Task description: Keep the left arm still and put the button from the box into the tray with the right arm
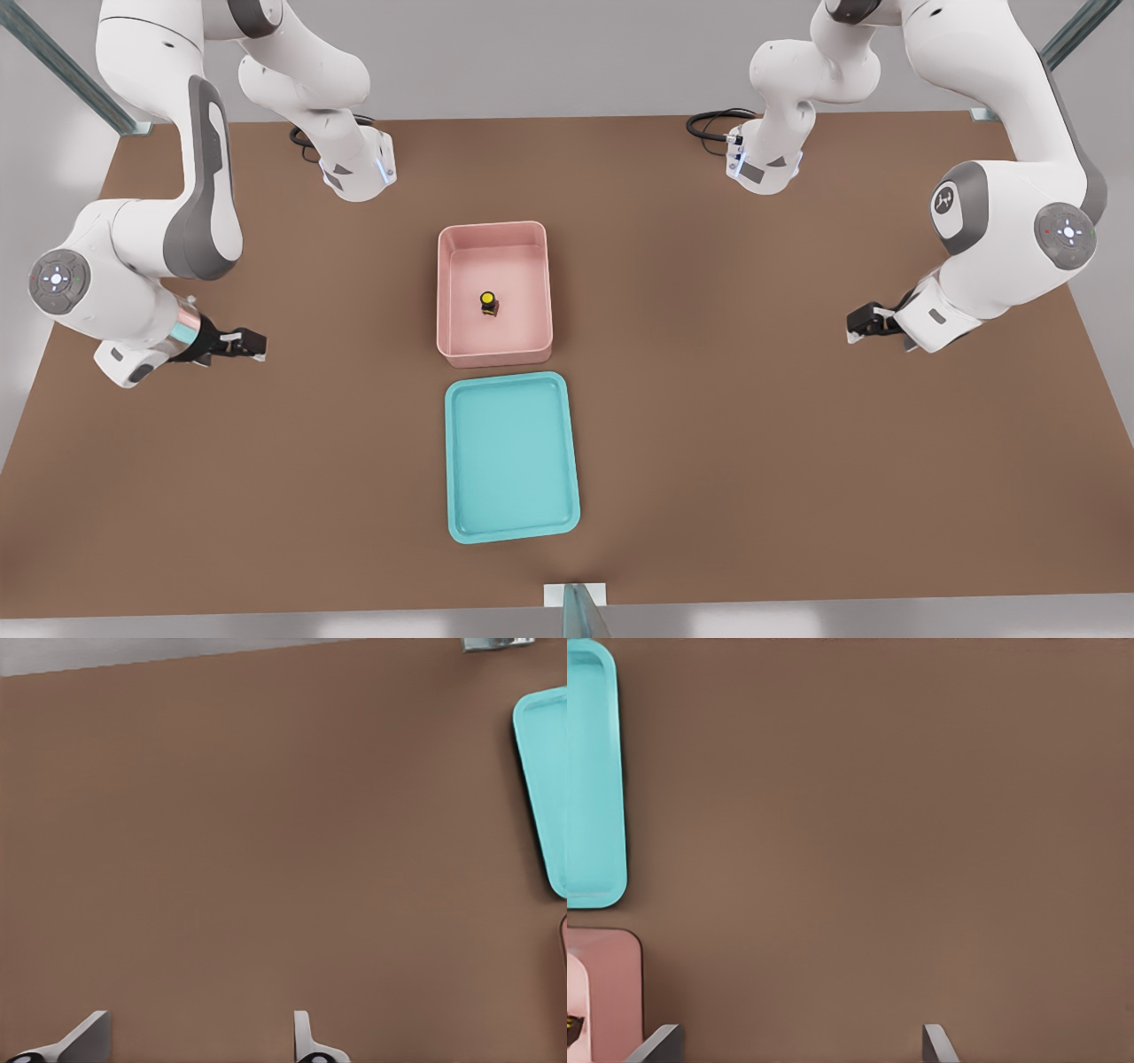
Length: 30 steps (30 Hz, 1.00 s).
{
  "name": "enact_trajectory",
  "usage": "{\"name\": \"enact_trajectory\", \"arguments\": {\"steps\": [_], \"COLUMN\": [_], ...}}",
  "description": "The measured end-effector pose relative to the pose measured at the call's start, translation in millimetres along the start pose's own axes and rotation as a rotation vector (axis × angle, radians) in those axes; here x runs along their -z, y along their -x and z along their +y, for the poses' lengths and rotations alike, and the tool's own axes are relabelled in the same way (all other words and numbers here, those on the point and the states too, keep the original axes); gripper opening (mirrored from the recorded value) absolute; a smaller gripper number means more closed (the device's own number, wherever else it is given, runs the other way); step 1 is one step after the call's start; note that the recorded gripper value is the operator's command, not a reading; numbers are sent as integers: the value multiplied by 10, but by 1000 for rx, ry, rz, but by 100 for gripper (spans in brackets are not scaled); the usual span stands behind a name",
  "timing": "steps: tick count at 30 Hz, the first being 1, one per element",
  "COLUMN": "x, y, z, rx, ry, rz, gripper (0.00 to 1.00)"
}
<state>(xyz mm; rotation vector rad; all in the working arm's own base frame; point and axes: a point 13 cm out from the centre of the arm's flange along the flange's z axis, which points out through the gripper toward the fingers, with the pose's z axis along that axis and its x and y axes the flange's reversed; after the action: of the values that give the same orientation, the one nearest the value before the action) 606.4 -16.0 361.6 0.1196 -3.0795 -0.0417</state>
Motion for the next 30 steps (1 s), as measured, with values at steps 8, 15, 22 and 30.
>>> {"name": "enact_trajectory", "arguments": {"steps": [8,15,22,30], "x": [-148,-785,-1377,-1919], "y": [165,-112,-668,-900], "z": [1367,2287,2643,2997], "rx": [153,94,-48,-180], "ry": [-15,-20,-29,-11], "rz": [2,57,41,-9], "gripper": [100,100,100,100]}}
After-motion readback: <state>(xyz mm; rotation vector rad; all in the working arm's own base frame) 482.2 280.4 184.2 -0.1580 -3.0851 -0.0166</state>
